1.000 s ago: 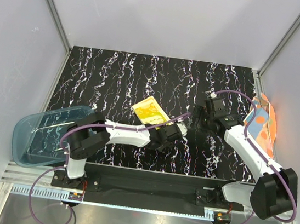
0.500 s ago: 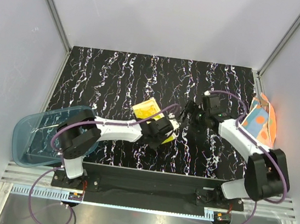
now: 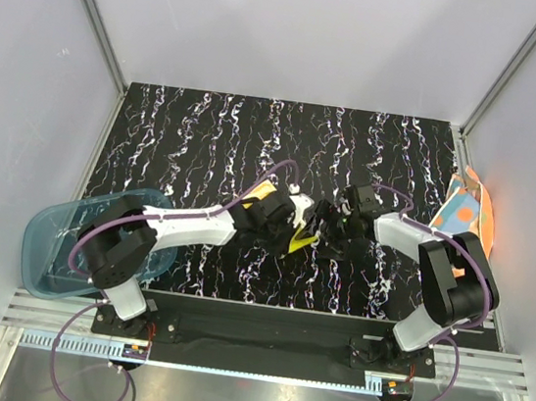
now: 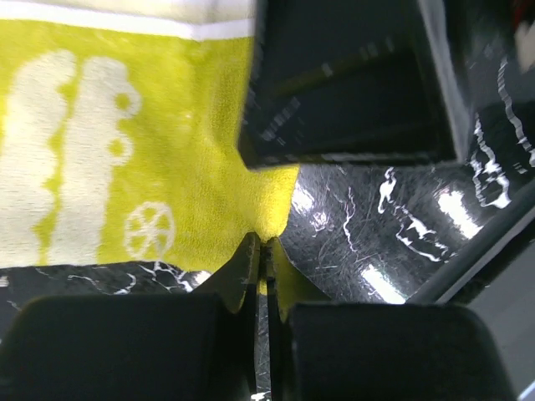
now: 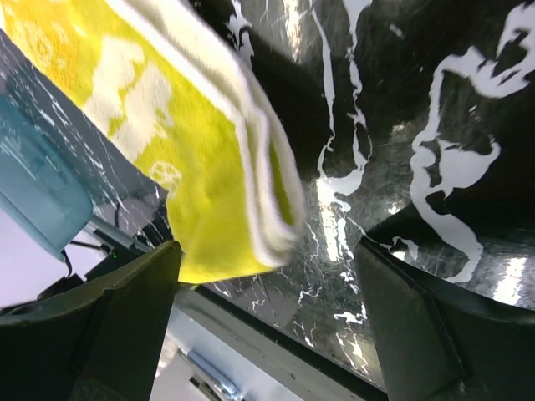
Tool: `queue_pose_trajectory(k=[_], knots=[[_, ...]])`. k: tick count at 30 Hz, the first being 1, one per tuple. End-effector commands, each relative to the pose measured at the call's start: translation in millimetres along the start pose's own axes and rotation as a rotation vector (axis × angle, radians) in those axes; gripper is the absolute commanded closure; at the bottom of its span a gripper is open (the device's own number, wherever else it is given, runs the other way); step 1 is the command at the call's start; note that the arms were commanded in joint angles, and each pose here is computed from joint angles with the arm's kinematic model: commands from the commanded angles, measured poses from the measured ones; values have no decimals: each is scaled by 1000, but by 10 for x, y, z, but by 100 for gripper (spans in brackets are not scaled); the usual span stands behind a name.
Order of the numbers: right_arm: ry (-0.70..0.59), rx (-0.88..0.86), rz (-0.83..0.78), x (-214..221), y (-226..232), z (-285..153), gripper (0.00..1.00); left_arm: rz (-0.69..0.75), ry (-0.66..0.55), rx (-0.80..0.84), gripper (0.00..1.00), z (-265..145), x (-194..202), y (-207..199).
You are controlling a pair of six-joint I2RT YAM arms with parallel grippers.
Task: Roll the towels
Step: Roll the towel
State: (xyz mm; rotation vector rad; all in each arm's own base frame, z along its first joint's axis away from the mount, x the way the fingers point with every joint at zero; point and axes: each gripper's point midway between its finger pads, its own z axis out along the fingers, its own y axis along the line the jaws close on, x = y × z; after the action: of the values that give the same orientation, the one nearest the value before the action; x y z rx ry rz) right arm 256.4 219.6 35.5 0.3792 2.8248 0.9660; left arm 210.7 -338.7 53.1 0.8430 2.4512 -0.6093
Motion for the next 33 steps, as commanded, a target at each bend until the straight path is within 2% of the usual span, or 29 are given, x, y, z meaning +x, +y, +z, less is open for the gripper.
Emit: queue_pose_trajectory(k=[1, 13, 16, 17, 20, 21, 23, 26, 27, 28, 29, 31, 33], knots=[[49, -23, -11, 145, -19, 28, 8, -31, -120, 101, 100, -158, -303, -153], [37, -18, -17, -49, 50, 159, 14, -51, -124, 128, 100, -186, -269, -154], [31, 0, -25, -117, 47, 185, 30, -60, -129, 133, 100, -205, -248, -148], [33, 6, -28, -121, 41, 185, 43, -61, -130, 132, 100, -208, -241, -140], [21, 11, -42, -174, 69, 175, 65, -66, -126, 138, 100, -204, -218, -137], [22, 21, -47, -174, 56, 167, 81, -66, -122, 140, 100, -200, -193, -135], [16, 44, -50, -201, 38, 157, 90, -70, -122, 149, 100, -203, -181, -144], [7, 65, -63, -231, 29, 131, 97, -88, -109, 143, 100, -188, -147, -114], [5, 75, -68, -242, 18, 128, 97, -94, -104, 144, 100, -184, -142, -108], [-3, 80, -74, -277, 37, 116, 87, -105, -87, 146, 100, -170, -110, -108], [-6, 111, -74, -279, -7, 102, 68, -112, -78, 155, 100, -167, -95, -121], [-24, 136, -97, -356, 0, 66, 38, -133, -59, 166, 100, -150, -57, -138], [-45, 193, -113, -406, -66, 10, 29, -147, -45, 192, 100, -146, -36, -185]])
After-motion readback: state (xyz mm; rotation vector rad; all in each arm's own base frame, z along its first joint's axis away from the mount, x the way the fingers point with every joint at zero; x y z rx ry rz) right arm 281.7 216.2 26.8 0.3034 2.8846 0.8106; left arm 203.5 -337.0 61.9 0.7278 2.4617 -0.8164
